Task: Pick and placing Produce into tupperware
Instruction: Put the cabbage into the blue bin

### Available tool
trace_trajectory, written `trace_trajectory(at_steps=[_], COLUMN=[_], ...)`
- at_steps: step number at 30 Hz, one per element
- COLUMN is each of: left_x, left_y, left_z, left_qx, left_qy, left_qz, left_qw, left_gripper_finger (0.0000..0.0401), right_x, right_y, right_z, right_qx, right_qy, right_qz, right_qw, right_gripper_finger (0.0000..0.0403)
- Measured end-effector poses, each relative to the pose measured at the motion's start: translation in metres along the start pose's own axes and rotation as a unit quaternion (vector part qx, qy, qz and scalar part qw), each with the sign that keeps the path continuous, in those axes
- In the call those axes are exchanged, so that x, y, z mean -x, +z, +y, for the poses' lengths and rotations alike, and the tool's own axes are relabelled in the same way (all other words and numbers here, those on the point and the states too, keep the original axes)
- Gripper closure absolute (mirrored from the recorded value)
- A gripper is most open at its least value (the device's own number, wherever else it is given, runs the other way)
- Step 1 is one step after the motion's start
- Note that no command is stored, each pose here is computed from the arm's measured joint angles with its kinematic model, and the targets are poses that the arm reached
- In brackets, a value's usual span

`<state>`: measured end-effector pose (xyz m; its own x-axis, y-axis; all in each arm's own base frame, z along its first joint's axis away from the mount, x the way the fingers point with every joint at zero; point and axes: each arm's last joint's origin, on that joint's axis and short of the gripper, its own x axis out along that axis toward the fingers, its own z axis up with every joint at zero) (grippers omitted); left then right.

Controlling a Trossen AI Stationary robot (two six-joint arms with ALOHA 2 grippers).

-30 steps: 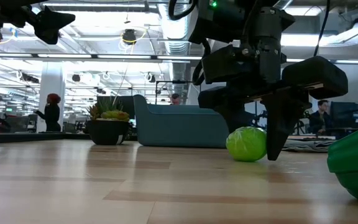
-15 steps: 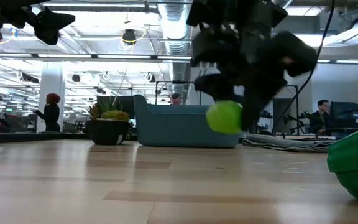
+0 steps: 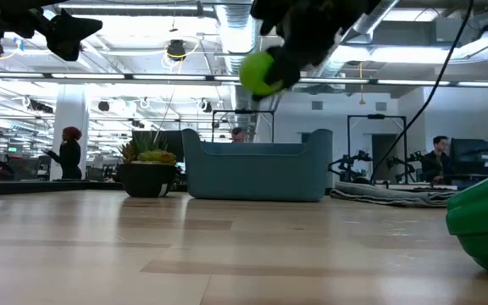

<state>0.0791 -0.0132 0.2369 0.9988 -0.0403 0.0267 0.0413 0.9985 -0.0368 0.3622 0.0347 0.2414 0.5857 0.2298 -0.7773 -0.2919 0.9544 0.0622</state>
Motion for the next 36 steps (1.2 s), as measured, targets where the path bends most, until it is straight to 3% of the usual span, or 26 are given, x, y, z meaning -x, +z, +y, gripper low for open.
trace_trajectory(at_steps=[7,20,36], left_x=[0.0,0.0,0.0], left_y=[0.001,0.002,0.002], left_z=[0.0,0.0,0.0], left_qx=[0.011,0.02,0.019], left_qy=[0.0,0.001,0.0], left_qz=[-0.004,-0.01,-0.008], left_qw=[1.0,1.0,1.0], left_gripper_finger=[0.0113,0.0113,0.0113], right_x=[0.026,0.035,0.052], right_y=[0.008,0.003,-0.014], right_z=[-0.011,-0.032,-0.09], right_qx=[-0.012,-0.032,-0.099], right_qy=[-0.021,-0.041,-0.099], right_qz=[-0.049,-0.045,-0.05], right_qw=[0.999,0.998,0.989], right_gripper_finger=[0.0148,0.0148,0.0148])
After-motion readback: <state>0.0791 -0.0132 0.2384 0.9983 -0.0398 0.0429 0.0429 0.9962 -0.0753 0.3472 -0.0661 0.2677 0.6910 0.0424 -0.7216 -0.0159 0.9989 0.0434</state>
